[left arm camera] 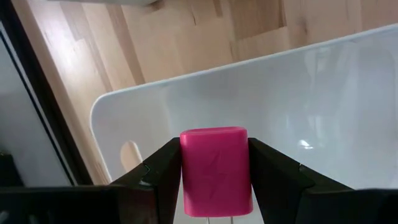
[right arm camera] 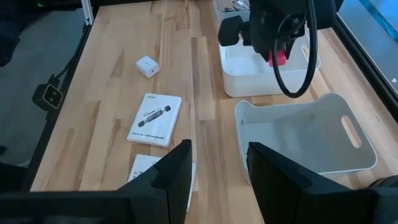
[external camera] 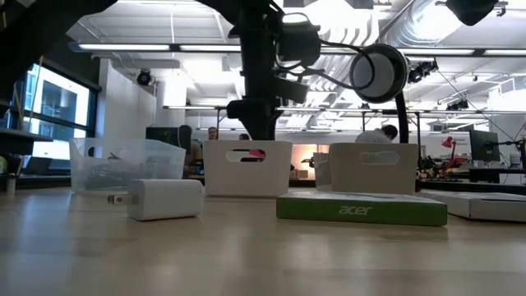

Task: Pick and place items into bin
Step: Put the pink adapter into the white bin

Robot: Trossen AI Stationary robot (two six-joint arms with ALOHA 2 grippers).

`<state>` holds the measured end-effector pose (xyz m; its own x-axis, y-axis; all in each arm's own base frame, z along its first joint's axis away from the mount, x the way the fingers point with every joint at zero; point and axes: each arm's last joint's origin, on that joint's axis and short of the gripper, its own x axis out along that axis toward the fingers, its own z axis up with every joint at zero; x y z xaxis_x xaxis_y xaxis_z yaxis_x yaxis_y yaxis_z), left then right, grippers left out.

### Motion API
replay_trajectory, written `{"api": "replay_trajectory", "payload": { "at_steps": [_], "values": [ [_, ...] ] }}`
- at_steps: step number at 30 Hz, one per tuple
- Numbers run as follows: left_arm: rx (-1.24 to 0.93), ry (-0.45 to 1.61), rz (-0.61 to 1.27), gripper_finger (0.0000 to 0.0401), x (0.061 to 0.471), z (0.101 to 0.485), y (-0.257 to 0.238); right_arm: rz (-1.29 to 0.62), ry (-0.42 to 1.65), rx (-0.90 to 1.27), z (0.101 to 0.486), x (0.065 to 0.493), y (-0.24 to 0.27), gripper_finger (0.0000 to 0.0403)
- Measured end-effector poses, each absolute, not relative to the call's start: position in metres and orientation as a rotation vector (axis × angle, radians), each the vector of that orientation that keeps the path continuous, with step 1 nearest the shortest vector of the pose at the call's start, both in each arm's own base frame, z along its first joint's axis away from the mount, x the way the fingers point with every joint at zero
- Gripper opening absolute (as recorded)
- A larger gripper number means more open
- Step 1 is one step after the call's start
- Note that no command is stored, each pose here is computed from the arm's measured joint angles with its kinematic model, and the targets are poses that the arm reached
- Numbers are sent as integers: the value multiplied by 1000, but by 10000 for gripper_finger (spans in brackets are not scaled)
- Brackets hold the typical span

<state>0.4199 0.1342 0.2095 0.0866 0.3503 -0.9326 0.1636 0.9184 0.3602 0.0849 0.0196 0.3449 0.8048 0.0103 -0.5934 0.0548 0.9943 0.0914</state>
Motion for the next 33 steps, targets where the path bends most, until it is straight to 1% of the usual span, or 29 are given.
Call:
{"api": "replay_trajectory", "payload": {
  "at_steps": [33],
  "values": [
    [422,1511,149,155,420,206,134,-24,635,104,345,85,20,145]
  ]
}}
